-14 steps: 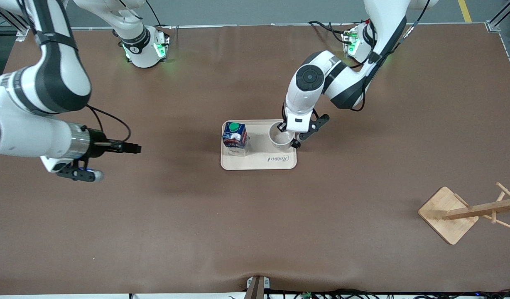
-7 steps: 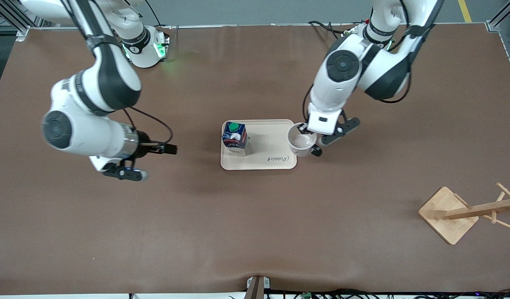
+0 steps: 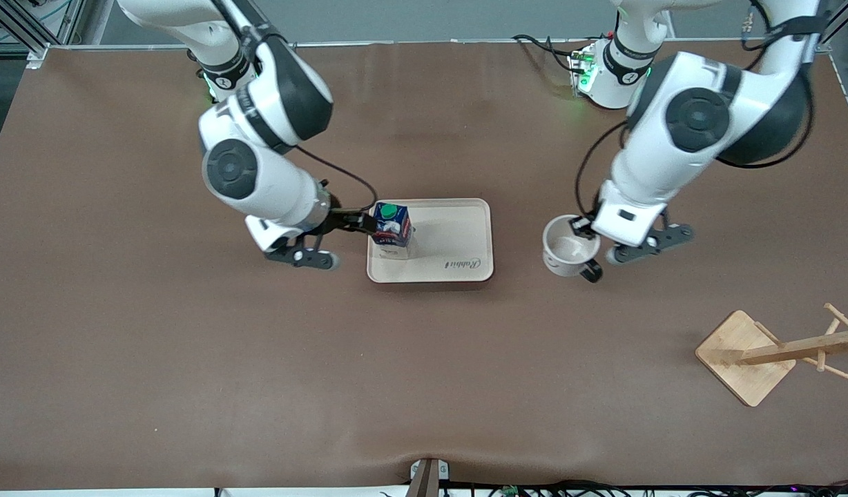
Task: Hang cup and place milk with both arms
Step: 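Carry the mug toward the wooden stand while the right gripper lifts the milk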
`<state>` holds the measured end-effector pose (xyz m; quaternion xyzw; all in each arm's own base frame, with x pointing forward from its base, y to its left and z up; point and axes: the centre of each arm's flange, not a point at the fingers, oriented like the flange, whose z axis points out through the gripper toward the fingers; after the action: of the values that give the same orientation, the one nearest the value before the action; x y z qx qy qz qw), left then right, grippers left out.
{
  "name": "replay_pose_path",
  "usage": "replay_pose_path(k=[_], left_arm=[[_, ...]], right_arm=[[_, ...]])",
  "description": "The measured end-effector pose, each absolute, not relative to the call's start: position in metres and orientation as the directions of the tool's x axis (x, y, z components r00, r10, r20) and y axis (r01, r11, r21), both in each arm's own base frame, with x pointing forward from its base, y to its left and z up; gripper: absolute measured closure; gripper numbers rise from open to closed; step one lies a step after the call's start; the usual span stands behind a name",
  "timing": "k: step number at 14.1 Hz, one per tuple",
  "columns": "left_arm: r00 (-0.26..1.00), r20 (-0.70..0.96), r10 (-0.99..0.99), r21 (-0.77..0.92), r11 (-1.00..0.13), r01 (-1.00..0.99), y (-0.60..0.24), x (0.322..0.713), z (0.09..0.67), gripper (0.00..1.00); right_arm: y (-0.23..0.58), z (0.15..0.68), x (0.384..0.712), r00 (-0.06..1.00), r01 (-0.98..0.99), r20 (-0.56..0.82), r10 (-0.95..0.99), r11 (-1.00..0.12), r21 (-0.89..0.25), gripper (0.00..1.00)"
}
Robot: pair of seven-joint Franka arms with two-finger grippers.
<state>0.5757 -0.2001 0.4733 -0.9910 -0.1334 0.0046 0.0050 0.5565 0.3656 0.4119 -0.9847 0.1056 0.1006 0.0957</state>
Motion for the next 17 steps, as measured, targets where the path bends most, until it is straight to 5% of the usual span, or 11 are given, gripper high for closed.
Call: replay_pose_path(k=[12,15,17], left_arm=[[0.966,0.053,-0.254,-0.102,-0.963,-0.248,-0.054,0.620,0.512,0.93],[0.932,0.034,-0.361,-0.111,-0.928,-0.355,-0.033,0.622,0.510,0.93],[0.914,0.010,-0.405,-0.108,-0.910,-0.401,-0.016,0.622,0.508,0.93]], right_arm=[[0.422,0.339,0.532,0.950,-0.215,-0.258,-0.178,-0.969,-0.123,0.00],[0.425,0.339,0.530,0.942,-0.244,-0.262,-0.208,-0.963,-0.114,0.29],[0.423,0.341,0.532,0.940,-0.256,-0.260,-0.220,-0.960,-0.112,0.36]])
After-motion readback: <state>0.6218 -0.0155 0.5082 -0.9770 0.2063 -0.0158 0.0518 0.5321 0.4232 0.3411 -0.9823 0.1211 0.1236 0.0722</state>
